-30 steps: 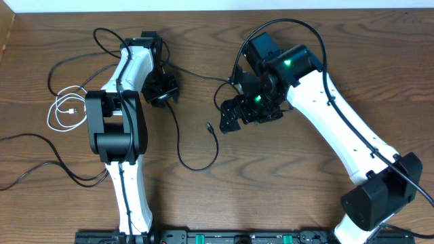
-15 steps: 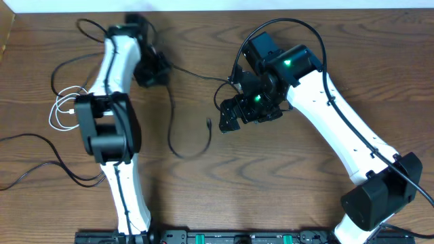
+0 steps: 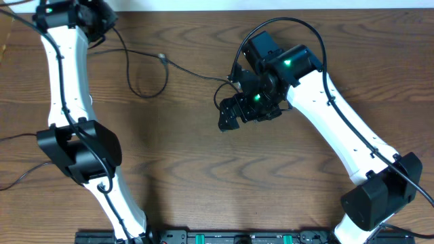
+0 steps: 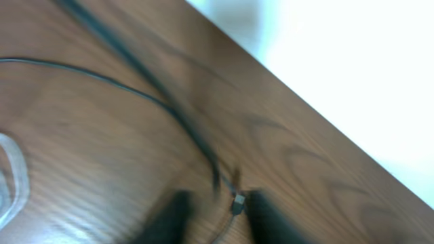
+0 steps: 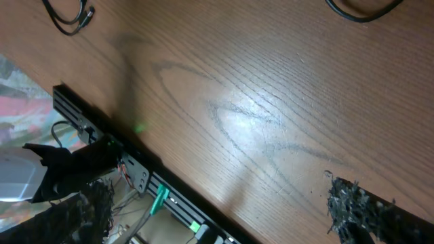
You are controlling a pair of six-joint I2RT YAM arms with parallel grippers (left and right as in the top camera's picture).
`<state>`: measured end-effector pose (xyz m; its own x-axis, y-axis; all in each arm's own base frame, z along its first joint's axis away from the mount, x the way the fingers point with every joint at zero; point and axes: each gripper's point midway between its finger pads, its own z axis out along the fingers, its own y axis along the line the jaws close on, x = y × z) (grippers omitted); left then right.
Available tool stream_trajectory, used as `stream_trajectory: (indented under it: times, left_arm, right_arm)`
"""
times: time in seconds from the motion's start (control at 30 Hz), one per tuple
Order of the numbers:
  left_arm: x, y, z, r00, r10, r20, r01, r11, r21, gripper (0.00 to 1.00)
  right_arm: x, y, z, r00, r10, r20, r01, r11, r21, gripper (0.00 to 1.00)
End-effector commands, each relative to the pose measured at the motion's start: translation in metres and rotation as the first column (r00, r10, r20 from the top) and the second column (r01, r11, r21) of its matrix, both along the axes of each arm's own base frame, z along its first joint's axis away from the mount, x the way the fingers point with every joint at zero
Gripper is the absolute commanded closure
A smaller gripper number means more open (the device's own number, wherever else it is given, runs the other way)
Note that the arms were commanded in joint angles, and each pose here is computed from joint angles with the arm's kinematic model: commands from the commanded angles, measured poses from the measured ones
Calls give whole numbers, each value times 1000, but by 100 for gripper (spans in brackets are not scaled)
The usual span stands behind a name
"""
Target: Untangle cables
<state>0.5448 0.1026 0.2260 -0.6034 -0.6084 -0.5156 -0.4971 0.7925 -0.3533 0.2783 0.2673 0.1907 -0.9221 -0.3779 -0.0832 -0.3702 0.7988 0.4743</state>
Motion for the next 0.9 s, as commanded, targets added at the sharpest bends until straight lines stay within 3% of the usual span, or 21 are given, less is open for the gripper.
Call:
stream_trajectory:
  times: [0.0, 0.27, 0.37, 0.5, 0.6, 0.87]
  left_arm:
    - [-18, 42, -40, 986, 112, -126, -104, 992, 72, 4]
    - [-53, 35, -88, 942, 76, -327, -76, 997, 14, 4]
    - [-52, -5, -87, 945, -112, -306, 69, 986, -150, 8]
    - [-56, -69, -78, 905, -354, -233, 263, 900, -348, 8]
    - [-70, -104, -82, 856, -437, -276, 320, 868, -380, 8]
    - [-113, -212, -119, 644, -649, -404, 533, 760, -372, 8]
  right_arm:
    - [-2, 1, -1, 1000, 11, -2, -11, 1000, 0, 1]
    - [1, 3, 0, 1000, 10, 12, -10, 1000, 10, 1]
    - [1, 3, 0, 1000, 10, 12, -10, 1000, 10, 1]
    - [1, 3, 0, 1000, 10, 12, -10, 1000, 10, 1]
    - [1, 3, 0, 1000, 10, 12, -10, 1000, 10, 1]
    - [5, -2, 0, 998, -61, -18, 61, 998, 2, 1]
